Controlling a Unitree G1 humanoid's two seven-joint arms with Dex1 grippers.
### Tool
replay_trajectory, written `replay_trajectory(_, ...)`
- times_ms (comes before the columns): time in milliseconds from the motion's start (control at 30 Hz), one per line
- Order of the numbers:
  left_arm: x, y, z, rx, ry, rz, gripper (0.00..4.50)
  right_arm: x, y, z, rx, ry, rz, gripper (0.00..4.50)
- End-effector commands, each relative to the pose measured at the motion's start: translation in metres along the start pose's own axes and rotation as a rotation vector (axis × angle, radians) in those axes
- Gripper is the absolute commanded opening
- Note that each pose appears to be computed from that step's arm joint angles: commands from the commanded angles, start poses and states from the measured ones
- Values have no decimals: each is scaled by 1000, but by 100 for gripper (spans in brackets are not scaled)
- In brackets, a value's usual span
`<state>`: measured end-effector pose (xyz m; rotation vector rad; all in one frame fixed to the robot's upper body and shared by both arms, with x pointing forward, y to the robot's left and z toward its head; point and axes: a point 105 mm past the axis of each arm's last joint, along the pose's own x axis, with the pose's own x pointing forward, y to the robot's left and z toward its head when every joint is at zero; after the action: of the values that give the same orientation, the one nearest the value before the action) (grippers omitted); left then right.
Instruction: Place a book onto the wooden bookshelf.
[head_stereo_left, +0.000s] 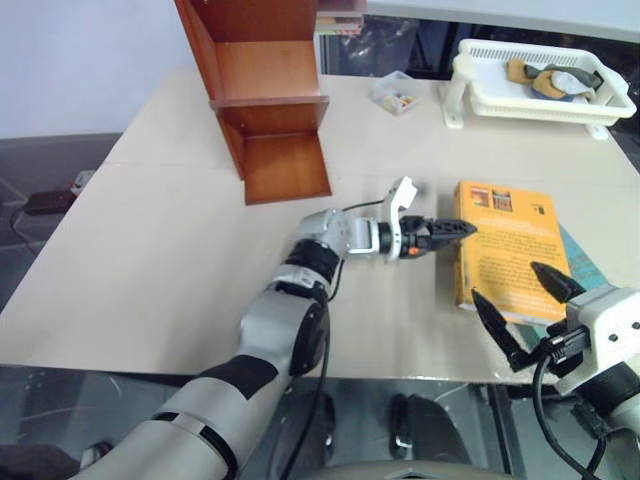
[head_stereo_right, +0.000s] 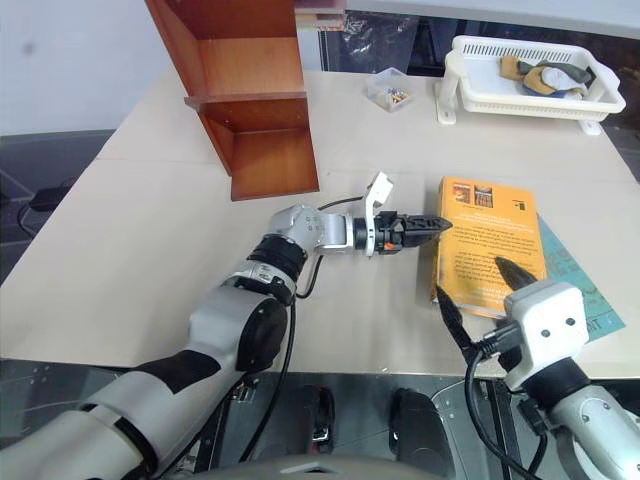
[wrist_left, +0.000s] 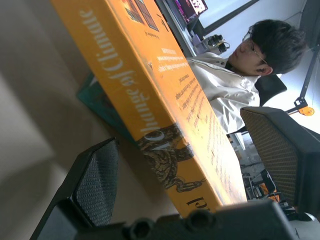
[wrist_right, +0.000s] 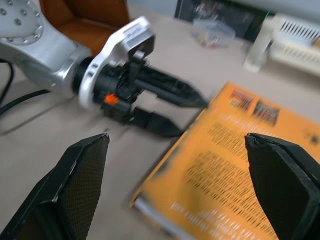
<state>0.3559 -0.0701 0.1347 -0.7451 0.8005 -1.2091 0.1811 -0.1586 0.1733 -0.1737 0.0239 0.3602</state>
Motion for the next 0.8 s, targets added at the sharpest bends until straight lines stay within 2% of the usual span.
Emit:
replay_trajectory(33,0,-19,12,55,-12,-57,450,3,-9,22,45,-56,-13,446)
replay_trajectory(67,-1,-19,13,62,-11,-58,450,4,-13,25,45,-58,-21,446)
replay_trajectory(167,-8,-20,17,76,-25,-63,450,3,-55,49,-69,-118,-164,446)
replay_trajectory(267,-15,-21,22,80,-46,-67,450,2,-109,80,-186,-199,-275,446)
replay_trajectory(333,-19,-21,23,83,-53,-67,450,1,-140,94,-173,-203,-322,446)
replay_trajectory(467,-22,-21,24,85,-70,-65,450,-1,-166,105,-229,-130,-235,446)
replay_trajectory(567,-25,-20,25,91,-76,-60,450,-9,-146,93,-195,5,106,362)
replay_trajectory(667,-27,-22,25,102,-75,-63,450,-29,-125,88,-145,130,340,362)
replay_trajectory(800,-30,-24,26,104,-82,-63,450,-48,-114,99,-100,160,422,362)
